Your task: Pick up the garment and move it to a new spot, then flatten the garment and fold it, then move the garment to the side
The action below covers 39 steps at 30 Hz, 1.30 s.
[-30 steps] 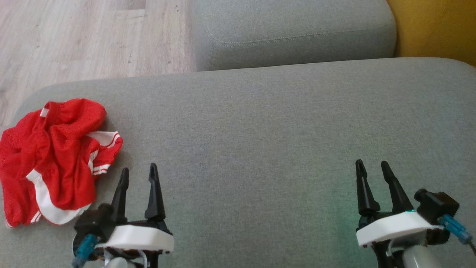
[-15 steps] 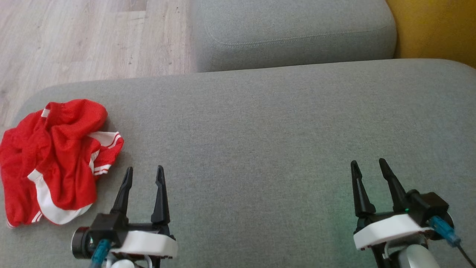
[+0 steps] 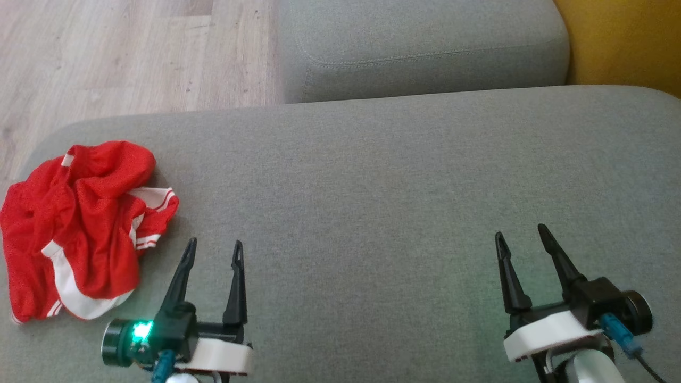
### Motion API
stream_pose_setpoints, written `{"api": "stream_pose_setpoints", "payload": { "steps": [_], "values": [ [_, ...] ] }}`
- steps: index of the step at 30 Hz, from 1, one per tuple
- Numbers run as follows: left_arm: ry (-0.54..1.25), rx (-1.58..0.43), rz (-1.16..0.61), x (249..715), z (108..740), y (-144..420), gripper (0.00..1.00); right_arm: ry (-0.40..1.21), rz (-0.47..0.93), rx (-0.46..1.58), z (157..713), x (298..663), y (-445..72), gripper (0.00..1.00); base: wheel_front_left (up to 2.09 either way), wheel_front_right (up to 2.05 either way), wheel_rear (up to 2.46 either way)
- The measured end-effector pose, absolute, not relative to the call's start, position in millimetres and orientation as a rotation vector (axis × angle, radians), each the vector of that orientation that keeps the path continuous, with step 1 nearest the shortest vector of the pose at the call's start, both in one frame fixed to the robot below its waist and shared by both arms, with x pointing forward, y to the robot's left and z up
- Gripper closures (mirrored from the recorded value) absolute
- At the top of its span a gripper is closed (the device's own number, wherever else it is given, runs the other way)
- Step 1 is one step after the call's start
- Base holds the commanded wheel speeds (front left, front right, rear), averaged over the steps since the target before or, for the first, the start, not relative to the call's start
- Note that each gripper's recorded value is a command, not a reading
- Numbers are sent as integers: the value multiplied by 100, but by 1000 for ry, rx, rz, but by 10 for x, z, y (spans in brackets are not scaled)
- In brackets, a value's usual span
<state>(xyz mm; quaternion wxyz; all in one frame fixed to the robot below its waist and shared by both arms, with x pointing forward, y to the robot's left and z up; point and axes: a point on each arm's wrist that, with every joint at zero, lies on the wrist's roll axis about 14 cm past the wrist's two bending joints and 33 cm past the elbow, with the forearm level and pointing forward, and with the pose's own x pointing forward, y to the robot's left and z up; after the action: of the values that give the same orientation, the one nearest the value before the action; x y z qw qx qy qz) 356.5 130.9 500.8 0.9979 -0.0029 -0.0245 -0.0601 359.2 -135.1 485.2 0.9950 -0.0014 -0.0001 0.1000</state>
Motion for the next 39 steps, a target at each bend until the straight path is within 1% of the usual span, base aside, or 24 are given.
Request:
{"api": "stream_pose_setpoints", "payload": {
  "steps": [5, 19, 25, 33, 34, 39],
  "values": [
    [-62, 48, -133, 3560, 5013, 1284, 0, -8, 215, -48, 4854, 3589, -1326, 0, 0, 0, 0],
    [-42, 42, -133, 3555, 4952, 1298, 0, 2, 220, -49, 4824, 3593, -1309, 0, 0, 0, 0],
    [-33, 39, -90, 3537, 4928, 1422, 0, 11, 249, -48, 4792, 3631, -1216, 0, 0, 0, 0],
    [-30, 37, 14, 3407, 4925, 1722, 0, 19, 362, -57, 4750, 3756, -852, 0, 0, 0, 0],
    [-26, 38, 53, 3344, 4914, 1835, 0, 19, 401, -57, 4742, 3791, -719, 0, 0, 0, 0],
    [-19, 43, 174, 3140, 4906, 2172, 0, 14, 511, -54, 4744, 3857, -339, 0, 0, 0, 0]
  ]
}}
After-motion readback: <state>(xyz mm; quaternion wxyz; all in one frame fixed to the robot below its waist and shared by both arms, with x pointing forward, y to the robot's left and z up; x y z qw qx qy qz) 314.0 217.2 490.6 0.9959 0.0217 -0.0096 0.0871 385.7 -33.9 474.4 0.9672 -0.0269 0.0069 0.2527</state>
